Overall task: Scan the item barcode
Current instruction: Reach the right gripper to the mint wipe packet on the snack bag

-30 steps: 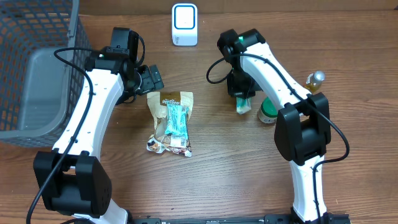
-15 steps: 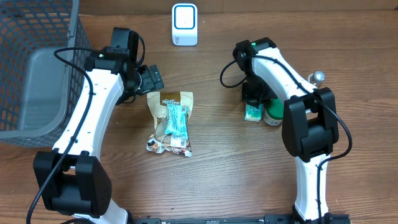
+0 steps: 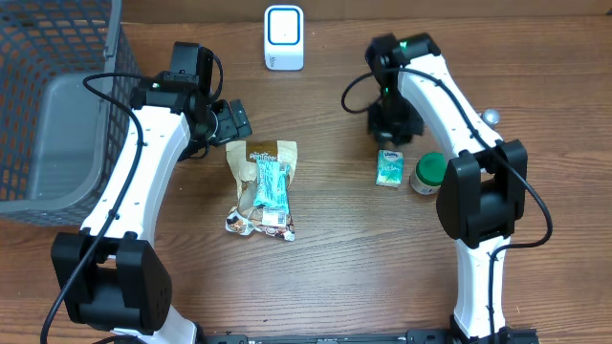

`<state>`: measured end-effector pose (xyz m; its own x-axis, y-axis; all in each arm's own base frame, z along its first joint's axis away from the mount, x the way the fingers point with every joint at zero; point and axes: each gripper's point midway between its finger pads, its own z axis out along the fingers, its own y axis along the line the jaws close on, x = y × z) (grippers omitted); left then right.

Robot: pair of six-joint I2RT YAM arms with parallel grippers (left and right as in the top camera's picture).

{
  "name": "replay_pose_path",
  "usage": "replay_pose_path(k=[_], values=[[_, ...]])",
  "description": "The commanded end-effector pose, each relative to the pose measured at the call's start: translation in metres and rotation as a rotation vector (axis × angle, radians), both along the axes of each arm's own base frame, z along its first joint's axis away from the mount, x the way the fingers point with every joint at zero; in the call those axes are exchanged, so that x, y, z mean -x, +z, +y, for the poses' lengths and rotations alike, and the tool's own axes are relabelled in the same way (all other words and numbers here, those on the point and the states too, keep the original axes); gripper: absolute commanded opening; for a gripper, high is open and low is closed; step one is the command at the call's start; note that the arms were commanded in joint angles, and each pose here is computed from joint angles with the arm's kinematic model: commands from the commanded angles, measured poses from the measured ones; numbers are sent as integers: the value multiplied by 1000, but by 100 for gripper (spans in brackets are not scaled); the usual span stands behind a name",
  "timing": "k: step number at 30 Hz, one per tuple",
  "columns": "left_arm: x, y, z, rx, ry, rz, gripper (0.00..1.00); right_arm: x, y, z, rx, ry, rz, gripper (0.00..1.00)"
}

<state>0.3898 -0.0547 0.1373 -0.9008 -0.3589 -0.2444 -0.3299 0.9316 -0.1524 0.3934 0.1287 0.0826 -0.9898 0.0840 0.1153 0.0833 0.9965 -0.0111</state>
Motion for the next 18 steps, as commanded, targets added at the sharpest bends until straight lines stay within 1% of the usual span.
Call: replay_pose_path(k=[1,3,5,6,7,13,18], values=[[-3,4,-3,-2,-17,-14,100,10,31,92,-428,78,27,25],[-3,4,-3,-2,-17,-14,100,17,36,120,-522,112,39,27],[-3,4,-3,-2,-17,-14,100,22,33,134,-535,142,40,30],[-3,4,-3,-2,-17,-14,100,27,32,142,-536,164,41,34],[-3,4,-3,-2,-17,-14,100,30,29,147,-535,175,47,35],[-3,4,-3,-2,-17,-14,100,61,13,184,-524,242,90,36],[-3,4,-3,-2,-17,-14,100,80,-11,202,-470,241,102,37]])
